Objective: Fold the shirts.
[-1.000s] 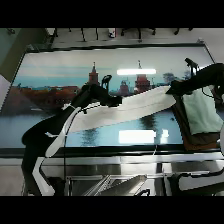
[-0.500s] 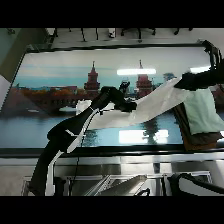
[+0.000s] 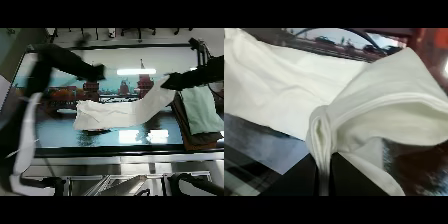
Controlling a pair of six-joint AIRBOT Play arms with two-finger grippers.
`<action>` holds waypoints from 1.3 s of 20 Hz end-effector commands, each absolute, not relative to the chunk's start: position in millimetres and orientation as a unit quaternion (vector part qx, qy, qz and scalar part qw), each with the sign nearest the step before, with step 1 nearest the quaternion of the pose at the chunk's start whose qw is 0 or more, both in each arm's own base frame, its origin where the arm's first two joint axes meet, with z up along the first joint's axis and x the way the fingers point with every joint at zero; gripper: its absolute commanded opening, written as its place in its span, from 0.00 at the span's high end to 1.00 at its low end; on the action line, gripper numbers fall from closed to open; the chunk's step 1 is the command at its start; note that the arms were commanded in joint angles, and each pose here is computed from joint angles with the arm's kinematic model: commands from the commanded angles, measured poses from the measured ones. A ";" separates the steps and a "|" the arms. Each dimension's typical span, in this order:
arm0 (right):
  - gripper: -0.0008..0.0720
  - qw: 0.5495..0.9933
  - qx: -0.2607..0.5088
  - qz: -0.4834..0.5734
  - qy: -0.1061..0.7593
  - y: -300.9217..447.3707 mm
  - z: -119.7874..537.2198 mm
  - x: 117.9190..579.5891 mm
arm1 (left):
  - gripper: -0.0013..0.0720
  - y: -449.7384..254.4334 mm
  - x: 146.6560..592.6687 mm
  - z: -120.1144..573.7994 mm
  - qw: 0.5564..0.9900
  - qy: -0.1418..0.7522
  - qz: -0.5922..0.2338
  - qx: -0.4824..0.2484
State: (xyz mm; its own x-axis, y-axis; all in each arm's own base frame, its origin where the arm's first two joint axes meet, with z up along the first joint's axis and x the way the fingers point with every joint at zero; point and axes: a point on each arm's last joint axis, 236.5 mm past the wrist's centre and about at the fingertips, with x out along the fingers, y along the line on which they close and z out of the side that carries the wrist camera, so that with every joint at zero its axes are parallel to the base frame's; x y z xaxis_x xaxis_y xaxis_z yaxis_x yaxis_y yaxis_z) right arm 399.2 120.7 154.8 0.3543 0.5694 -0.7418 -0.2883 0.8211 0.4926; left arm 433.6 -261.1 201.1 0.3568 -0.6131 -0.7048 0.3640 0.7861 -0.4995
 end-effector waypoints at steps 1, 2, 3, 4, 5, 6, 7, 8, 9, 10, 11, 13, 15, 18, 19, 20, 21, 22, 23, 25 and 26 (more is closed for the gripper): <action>0.97 0.815 0.140 0.333 0.454 228.2 163.8 408.4 | 0.97 -136.9 361.7 343.8 0.903 0.328 -0.234 -0.147; 0.97 0.811 0.133 0.361 0.442 274.7 156.1 406.9 | 0.97 -111.8 334.2 369.3 0.923 0.287 -0.211 -0.145; 0.97 0.806 0.132 0.379 0.436 319.7 142.8 403.5 | 0.97 -90.5 307.7 388.6 0.941 0.247 -0.185 -0.137; 0.97 0.803 0.137 0.391 0.429 364.5 124.6 400.2 | 0.97 -71.8 281.6 403.0 0.957 0.209 -0.155 -0.130; 0.97 0.805 0.144 0.399 0.414 415.6 99.7 396.6 | 0.97 -56.8 260.2 410.5 0.968 0.180 -0.123 -0.124; 0.96 0.818 0.150 0.401 0.384 456.4 79.6 397.2 | 0.97 -44.9 245.4 411.2 0.975 0.163 -0.093 -0.120; 0.83 0.834 0.159 0.398 0.349 493.3 59.2 396.2 | 0.97 -35.7 231.8 406.6 0.978 0.154 -0.065 -0.121; 0.38 0.839 0.166 0.395 0.334 518.0 39.8 391.5 | 0.97 -30.8 221.7 400.0 0.980 0.150 -0.045 -0.122; 0.09 0.839 0.165 0.396 0.334 534.7 21.4 384.7 | 0.97 -27.6 216.0 392.2 0.981 0.146 -0.032 -0.126; 0.10 0.833 0.157 0.400 0.349 538.5 9.2 378.4 | 0.97 -26.8 212.9 383.3 0.980 0.146 -0.026 -0.131; 0.10 0.827 0.145 0.401 0.366 531.5 5.0 378.1 | 0.97 -28.6 210.8 375.1 0.979 0.147 -0.027 -0.136; 0.10 0.820 0.125 0.396 0.395 496.3 15.7 392.7 | 0.97 -32.6 211.5 363.2 0.978 0.149 -0.036 -0.142; 0.10 0.817 0.104 0.374 0.426 433.2 35.1 417.3 | 0.97 -40.5 214.1 355.1 0.975 0.158 -0.057 -0.145; 0.10 0.805 0.109 0.307 0.495 322.6 48.3 442.2 | 0.97 -54.8 219.2 360.9 0.973 0.159 -0.096 -0.141; 0.10 0.795 0.119 0.282 0.523 285.2 45.4 445.6 | 0.97 -60.3 221.5 364.5 0.971 0.162 -0.110 -0.138; 0.10 0.780 0.133 0.256 0.555 253.1 36.5 445.7 | 0.97 -65.8 224.5 367.7 0.969 0.165 -0.124 -0.136; 0.10 0.763 0.150 0.229 0.585 223.9 22.0 443.3 | 0.97 -71.8 228.4 369.4 0.966 0.170 -0.139 -0.134; 0.10 0.749 0.165 0.208 0.607 203.9 4.5 439.9 | 0.97 -76.1 233.7 367.5 0.963 0.179 -0.150 -0.131; 0.10 0.733 0.183 0.192 0.626 191.4 -14.7 434.0 | 0.97 -81.4 238.1 362.8 0.959 0.193 -0.161 -0.130; 0.10 0.703 0.217 0.183 0.652 187.7 -46.9 420.6 | 0.97 -93.6 247.2 349.9 0.948 0.223 -0.185 -0.129; 0.10 0.691 0.226 0.185 0.662 191.6 -61.4 415.7 | 0.97 -99.3 251.3 345.2 0.944 0.233 -0.196 -0.128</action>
